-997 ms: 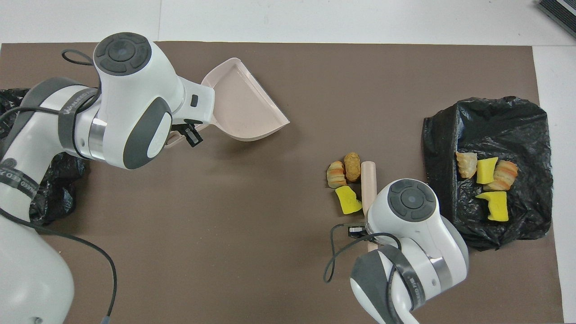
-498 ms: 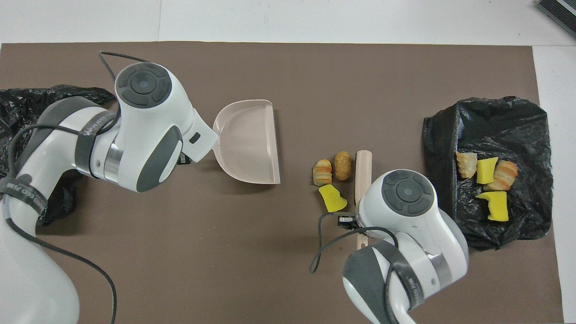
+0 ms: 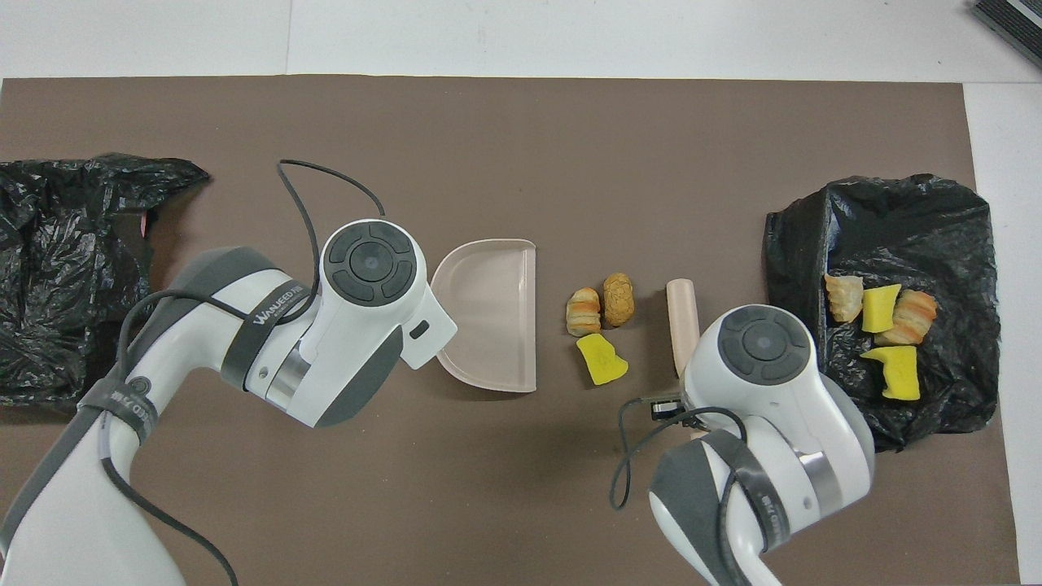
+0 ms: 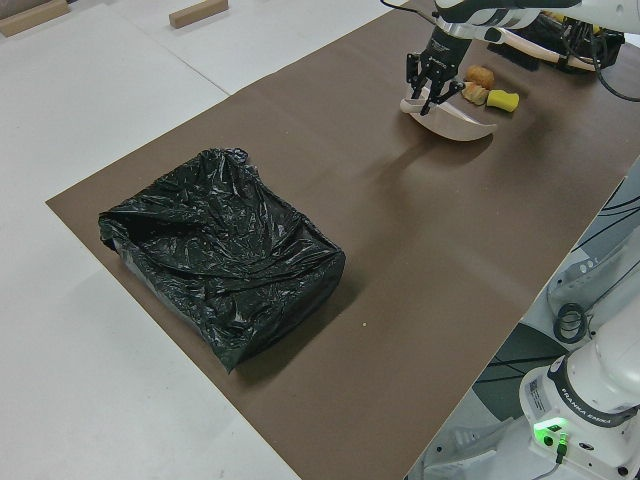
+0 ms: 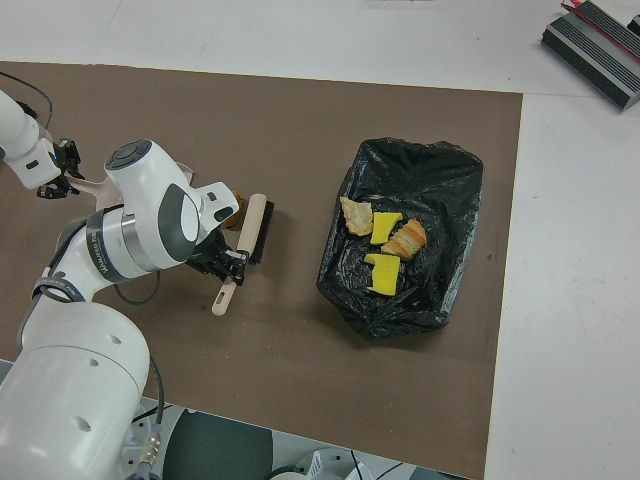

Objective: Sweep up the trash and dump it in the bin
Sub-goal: 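Hold the dustpan low while the right gripper brushes bread and sponge in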

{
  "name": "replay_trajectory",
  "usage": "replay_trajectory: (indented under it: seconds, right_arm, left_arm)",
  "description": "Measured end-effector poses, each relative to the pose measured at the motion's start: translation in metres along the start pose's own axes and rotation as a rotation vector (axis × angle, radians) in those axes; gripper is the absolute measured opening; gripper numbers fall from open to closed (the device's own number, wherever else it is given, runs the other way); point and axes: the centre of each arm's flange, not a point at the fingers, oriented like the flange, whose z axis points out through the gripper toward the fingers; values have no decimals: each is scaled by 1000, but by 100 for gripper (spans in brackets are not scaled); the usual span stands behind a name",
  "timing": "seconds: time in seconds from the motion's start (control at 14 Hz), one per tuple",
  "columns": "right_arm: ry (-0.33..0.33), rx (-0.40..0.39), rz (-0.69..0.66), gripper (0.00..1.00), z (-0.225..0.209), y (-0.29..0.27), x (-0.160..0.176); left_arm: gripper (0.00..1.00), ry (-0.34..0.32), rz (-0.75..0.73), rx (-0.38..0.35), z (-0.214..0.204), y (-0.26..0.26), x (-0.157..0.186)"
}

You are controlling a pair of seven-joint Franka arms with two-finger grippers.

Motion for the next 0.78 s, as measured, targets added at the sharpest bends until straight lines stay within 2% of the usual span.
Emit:
replay_trajectory:
  seconds: [0.28, 0.43, 0.78]
  right_arm:
    - [40, 6, -31, 26, 27, -78, -8]
    - [29, 58, -21, 26, 26, -106, -11]
    - [18, 205, -34, 26, -12, -167, -23]
  left_arm:
    - [31, 2, -17, 4, 1, 8, 5]
    - [31, -3, -32, 7, 1, 16, 9]
    - [31, 10, -36, 28, 6, 30, 23]
